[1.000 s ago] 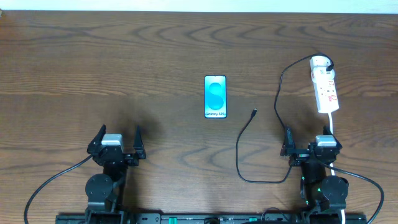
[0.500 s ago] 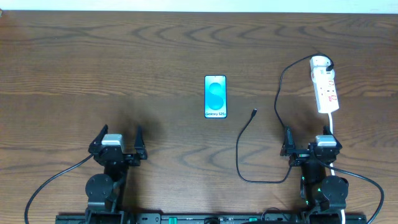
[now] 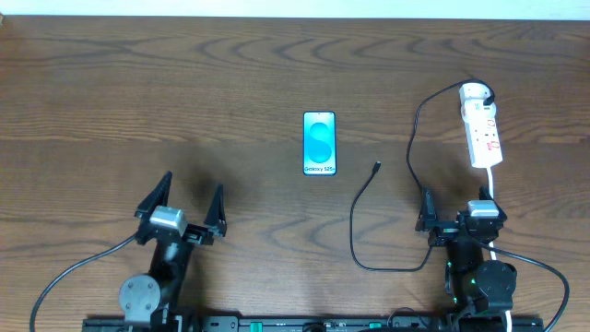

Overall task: Plug charger to phone and switch on socket
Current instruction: 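Reach the left gripper forward over the blue phone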

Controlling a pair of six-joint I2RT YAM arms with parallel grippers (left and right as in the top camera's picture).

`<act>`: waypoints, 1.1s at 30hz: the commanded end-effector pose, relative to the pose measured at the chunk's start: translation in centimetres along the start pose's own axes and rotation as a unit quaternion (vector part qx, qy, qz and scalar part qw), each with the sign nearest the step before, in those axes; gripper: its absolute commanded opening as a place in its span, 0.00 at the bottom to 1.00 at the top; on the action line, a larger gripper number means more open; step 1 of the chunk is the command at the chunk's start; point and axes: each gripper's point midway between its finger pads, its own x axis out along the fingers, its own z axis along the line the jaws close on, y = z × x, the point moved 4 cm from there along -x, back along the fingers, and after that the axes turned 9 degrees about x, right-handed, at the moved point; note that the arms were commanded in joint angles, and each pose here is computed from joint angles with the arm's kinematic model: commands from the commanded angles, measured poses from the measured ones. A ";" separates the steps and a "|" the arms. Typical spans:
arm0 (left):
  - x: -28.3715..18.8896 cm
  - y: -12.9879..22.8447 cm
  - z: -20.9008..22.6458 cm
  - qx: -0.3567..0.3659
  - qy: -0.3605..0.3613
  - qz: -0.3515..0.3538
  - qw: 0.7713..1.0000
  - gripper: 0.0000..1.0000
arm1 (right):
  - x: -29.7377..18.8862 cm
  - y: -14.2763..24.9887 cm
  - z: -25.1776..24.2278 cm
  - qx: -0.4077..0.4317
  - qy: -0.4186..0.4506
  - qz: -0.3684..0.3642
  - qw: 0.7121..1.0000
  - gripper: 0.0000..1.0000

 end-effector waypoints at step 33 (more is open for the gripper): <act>9.7 -8.3 -4.0 -0.213 0.152 0.513 0.817 0.92 | 0.0 0.0 -0.3 0.006 0.009 -0.002 1.000 0.99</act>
